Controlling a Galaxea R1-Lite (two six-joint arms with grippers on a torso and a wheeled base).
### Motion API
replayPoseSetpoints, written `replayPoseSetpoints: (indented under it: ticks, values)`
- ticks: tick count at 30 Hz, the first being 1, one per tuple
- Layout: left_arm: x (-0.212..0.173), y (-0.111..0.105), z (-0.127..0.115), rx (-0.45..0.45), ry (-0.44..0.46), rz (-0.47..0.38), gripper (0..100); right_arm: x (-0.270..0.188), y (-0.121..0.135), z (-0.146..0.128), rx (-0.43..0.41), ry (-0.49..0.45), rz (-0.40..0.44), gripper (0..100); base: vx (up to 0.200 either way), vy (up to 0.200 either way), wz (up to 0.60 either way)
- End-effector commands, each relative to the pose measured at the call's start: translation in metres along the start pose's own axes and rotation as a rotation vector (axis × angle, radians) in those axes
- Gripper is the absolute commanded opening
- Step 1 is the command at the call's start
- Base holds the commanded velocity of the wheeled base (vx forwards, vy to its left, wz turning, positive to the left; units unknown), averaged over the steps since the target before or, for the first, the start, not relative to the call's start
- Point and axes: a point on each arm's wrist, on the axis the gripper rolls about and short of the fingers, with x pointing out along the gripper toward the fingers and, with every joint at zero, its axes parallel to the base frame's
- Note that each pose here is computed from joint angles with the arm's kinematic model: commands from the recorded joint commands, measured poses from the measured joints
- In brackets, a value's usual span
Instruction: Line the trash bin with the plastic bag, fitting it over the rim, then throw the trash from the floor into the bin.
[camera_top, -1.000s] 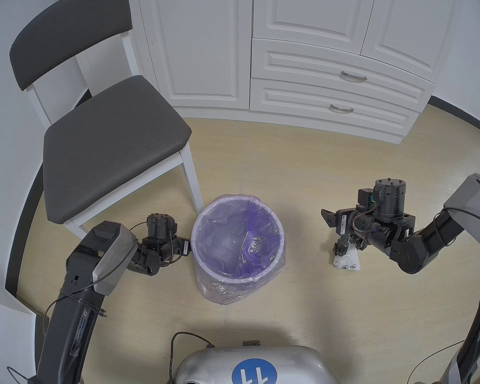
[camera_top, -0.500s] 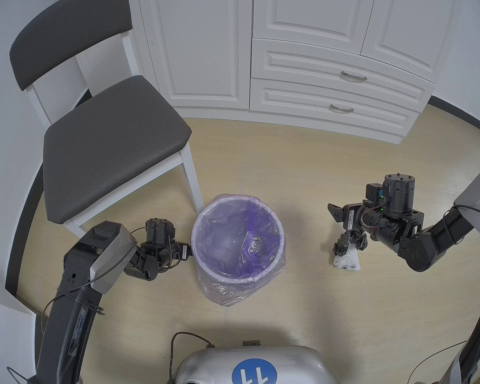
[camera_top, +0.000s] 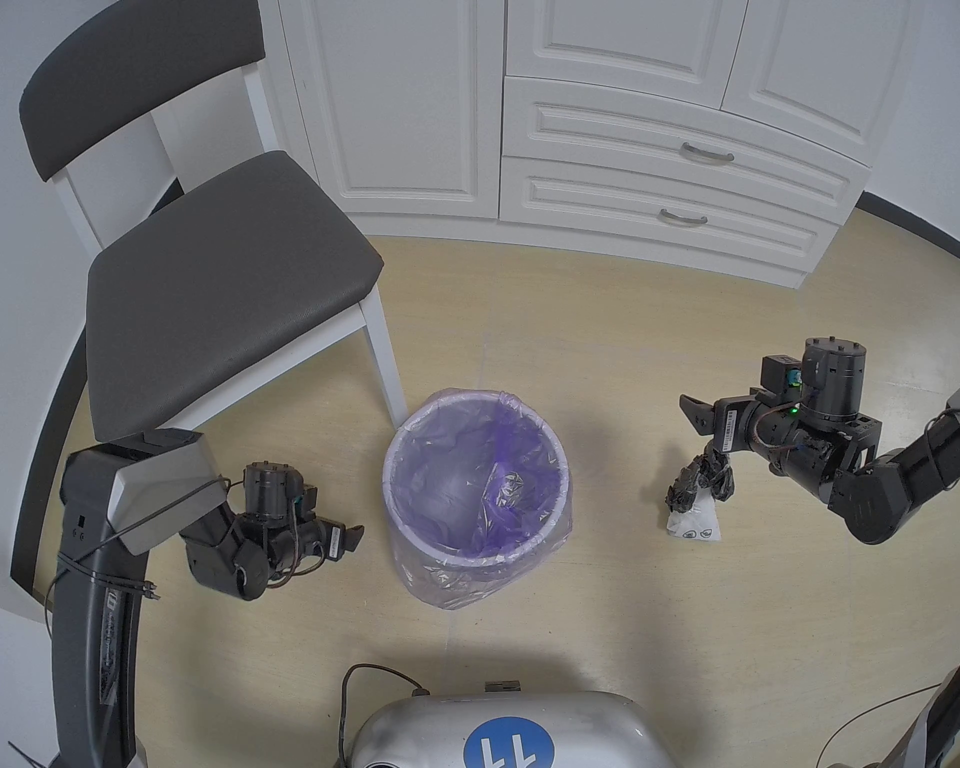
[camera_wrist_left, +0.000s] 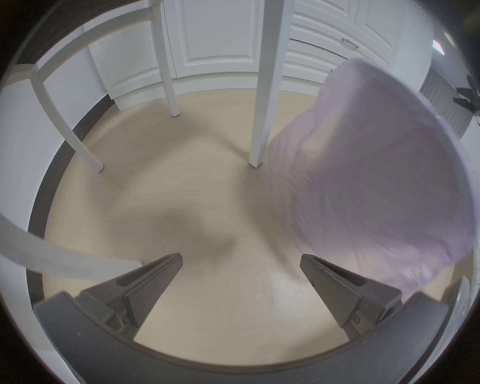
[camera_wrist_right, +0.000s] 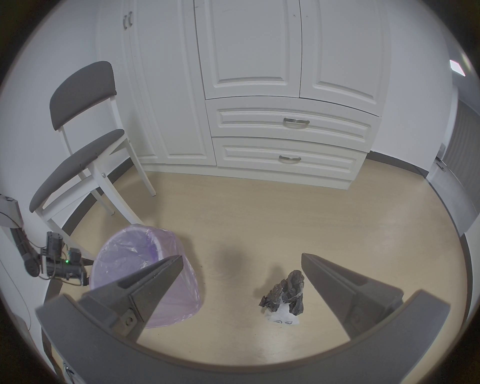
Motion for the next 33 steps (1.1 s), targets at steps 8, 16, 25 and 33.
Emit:
replayPoseSetpoints:
  ticks: [8, 16, 25, 33]
  values:
    - [-0.109, -0.053, -0.022, 0.138, -0.084, -0.25, 100, -0.03, -0.007, 0.012, -0.014, -0.036, 0.015, 100, 0.0, 0.0, 0.0]
    - [-0.121, -0.08, -0.032, 0.184, -0.089, -0.324, 100, -0.026, -0.007, 0.007, -0.017, -0.014, 0.011, 100, 0.0, 0.0, 0.0]
    - [-0.067, -0.095, -0.049, 0.131, -0.102, -0.256, 100, -0.018, -0.006, -0.001, -0.02, 0.01, 0.008, 100, 0.0, 0.0, 0.0]
    - [-0.025, -0.105, -0.036, 0.062, -0.161, -0.228, 100, -0.015, -0.008, -0.004, -0.028, 0.021, 0.002, 100, 0.0, 0.0, 0.0]
